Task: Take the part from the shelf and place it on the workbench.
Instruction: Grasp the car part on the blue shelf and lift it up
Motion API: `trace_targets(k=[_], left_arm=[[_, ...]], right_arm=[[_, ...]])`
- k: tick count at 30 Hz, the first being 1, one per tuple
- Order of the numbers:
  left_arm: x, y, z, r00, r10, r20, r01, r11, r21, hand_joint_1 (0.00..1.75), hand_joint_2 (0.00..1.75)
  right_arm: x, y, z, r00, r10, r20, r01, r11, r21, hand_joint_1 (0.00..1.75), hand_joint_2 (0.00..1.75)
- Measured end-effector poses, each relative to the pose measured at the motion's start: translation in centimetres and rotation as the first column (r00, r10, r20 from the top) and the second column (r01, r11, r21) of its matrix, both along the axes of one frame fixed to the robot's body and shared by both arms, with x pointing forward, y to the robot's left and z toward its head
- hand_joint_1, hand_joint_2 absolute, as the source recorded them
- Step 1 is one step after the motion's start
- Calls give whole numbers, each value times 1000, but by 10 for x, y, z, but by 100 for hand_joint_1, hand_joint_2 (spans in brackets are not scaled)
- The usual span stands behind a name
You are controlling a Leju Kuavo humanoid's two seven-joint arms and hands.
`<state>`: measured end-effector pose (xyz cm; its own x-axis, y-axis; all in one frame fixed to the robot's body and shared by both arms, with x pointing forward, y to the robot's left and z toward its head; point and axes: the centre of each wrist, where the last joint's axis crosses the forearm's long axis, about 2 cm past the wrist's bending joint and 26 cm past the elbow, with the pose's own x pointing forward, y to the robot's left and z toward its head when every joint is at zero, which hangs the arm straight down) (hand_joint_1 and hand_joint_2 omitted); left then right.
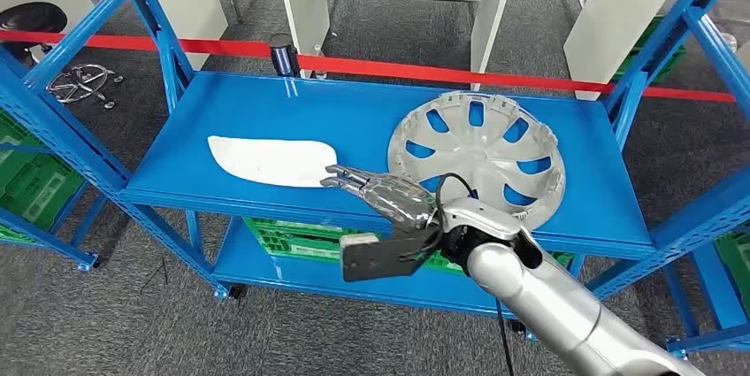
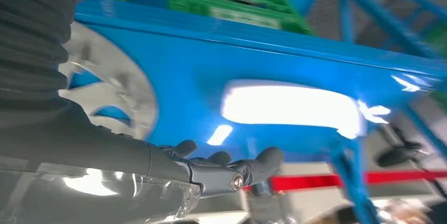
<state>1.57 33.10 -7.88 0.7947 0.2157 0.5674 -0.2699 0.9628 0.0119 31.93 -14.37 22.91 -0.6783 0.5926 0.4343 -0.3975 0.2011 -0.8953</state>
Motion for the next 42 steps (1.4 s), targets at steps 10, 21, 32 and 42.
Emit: trace_targets(k=[10, 21, 32, 42], left_arm=[[-3, 2, -1, 1000, 5, -23, -4, 1000, 7, 0, 0], [-1, 6, -4, 1000, -4, -15, 5, 1000, 31, 0, 0], [-2, 10, -9, 1000, -24, -14, 24, 999, 28, 0, 0], [-3, 14, -15, 1000, -18, -20, 19, 999, 36, 0, 0]], right_arm=[[18, -2, -30, 986, -167, 21, 169, 972, -162, 0, 175], [29, -30, -51, 943, -333, 11, 327, 916, -231, 0, 175], [35, -85, -67, 843, -538, -2, 526, 826, -204, 0, 175], [32, -97, -74, 823, -568, -18, 549, 803, -232, 0, 175]])
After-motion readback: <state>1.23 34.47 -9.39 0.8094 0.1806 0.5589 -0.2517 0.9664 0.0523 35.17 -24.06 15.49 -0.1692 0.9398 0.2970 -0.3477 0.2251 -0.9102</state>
